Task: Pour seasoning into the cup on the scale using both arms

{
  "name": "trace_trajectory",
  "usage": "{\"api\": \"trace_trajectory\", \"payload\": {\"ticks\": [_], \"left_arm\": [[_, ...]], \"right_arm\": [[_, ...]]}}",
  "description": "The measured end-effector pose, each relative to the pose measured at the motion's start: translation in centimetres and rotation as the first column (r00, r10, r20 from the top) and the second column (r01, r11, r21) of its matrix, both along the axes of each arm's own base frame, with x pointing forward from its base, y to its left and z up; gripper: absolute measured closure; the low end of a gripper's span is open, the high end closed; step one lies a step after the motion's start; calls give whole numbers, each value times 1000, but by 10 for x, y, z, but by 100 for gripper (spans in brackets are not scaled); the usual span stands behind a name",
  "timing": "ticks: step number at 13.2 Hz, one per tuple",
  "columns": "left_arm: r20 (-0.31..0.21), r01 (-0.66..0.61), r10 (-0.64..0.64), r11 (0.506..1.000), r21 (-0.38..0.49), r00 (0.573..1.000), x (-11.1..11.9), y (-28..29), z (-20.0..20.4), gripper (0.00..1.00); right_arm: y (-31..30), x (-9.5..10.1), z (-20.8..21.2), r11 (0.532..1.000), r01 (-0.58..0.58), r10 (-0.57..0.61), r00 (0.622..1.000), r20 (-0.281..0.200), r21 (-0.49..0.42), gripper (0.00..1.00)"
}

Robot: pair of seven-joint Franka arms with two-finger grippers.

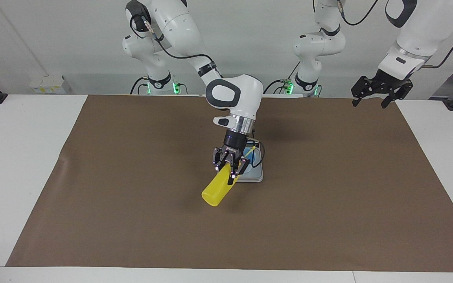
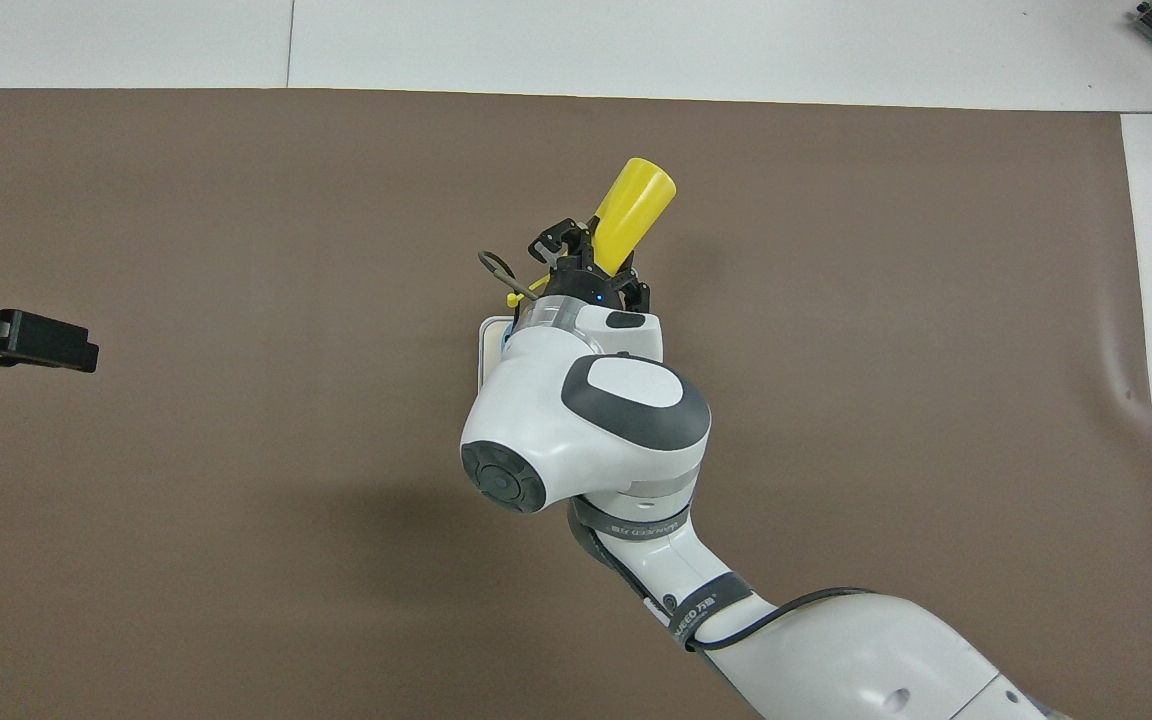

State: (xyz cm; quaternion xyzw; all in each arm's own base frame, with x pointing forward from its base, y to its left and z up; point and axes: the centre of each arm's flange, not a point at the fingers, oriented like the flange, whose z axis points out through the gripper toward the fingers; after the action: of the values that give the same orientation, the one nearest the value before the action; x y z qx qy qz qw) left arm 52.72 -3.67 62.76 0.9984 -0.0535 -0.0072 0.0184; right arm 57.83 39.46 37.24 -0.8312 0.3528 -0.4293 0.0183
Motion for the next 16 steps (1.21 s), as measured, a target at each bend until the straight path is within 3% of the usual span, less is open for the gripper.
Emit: {"api": "trace_trajectory", "payload": {"ticks": [7, 12, 16], "left_arm": [[0, 0, 0, 1000, 0, 1000, 0, 0, 0, 0], [0, 0, 0, 1000, 0, 1000, 0, 0, 0, 0], [0, 0, 0, 1000, 0, 1000, 0, 0, 0, 0]], "right_arm": [[1, -4, -8, 995, -56, 62, 995, 78, -80, 49], [16, -20, -18, 989, -104, 113, 990, 85, -102, 49], [13, -15, -11, 992, -89, 98, 990, 100, -88, 49]]}}
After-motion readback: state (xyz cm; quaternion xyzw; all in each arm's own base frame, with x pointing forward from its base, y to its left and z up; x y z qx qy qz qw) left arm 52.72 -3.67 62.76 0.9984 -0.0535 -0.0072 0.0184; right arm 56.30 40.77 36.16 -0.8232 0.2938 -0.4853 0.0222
